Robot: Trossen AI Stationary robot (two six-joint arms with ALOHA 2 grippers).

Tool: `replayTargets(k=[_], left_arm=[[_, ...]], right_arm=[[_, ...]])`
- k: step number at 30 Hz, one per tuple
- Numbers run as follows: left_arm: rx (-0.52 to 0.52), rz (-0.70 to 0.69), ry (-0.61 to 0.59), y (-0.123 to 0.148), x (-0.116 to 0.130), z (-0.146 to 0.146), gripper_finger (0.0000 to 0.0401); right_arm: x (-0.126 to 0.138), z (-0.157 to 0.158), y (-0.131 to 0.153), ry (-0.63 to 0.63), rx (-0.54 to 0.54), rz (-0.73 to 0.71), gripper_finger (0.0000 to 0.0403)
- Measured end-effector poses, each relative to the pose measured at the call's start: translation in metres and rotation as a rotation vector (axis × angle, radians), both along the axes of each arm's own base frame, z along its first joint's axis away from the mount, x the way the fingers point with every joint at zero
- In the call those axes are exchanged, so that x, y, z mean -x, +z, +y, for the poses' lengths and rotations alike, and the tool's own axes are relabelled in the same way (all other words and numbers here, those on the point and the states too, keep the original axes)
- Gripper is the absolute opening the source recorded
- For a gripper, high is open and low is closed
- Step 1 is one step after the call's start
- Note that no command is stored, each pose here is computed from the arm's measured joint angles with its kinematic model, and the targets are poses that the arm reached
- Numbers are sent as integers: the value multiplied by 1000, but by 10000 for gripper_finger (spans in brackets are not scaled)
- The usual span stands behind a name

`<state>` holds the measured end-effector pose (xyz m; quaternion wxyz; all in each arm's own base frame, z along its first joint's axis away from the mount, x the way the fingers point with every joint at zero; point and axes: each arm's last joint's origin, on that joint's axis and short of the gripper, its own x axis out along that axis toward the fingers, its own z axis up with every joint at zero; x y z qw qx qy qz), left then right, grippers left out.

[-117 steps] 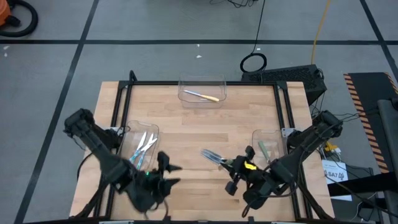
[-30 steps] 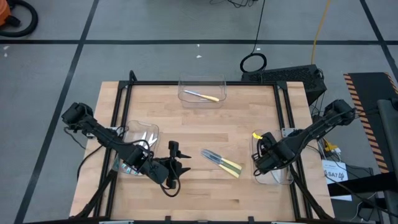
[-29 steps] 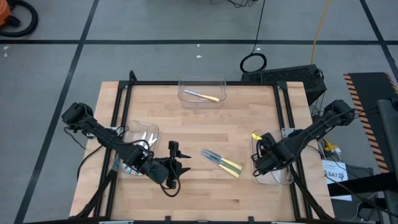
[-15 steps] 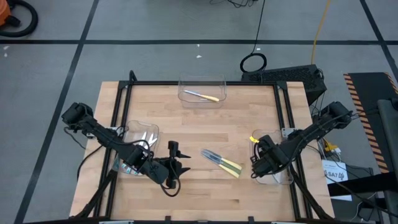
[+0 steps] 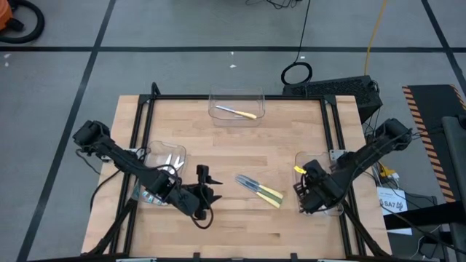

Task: Sort silverware by color (type)
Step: Put the left green knife into the bottom right transparent bin, then put the bottom yellow knife into the top center transparent bin

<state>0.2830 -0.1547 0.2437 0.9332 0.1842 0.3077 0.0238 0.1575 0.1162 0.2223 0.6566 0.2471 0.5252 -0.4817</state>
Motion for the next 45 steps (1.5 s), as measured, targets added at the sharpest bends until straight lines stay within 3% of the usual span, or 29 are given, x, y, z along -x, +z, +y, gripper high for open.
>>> replayTargets(k=[9, 17, 24, 28, 36, 40, 45], left_arm=[[-33, 79, 14, -25, -14, 3, 227], [-31, 94, 39, -32, -21, 10, 227], [-10, 100, 35, -32, -21, 12, 227], [-7, 97, 42, -32, -23, 14, 227], [36, 78, 29, -30, -28, 19, 227], [35, 73, 29, -29, -30, 21, 227], [36, 72, 38, -29, -31, 24, 227]], right_arm=[[7, 14, -1, 18, -25, -51, 50], [14, 22, -1, 37, -29, -63, 52], [18, 23, 0, 61, -8, -52, 111], [17, 22, 2, 88, 69, -116, 146], [0, 35, 41, 281, 256, -481, 162], [-19, 52, 55, 486, 299, -624, 162], [-48, 74, 56, 735, 289, -695, 162]])
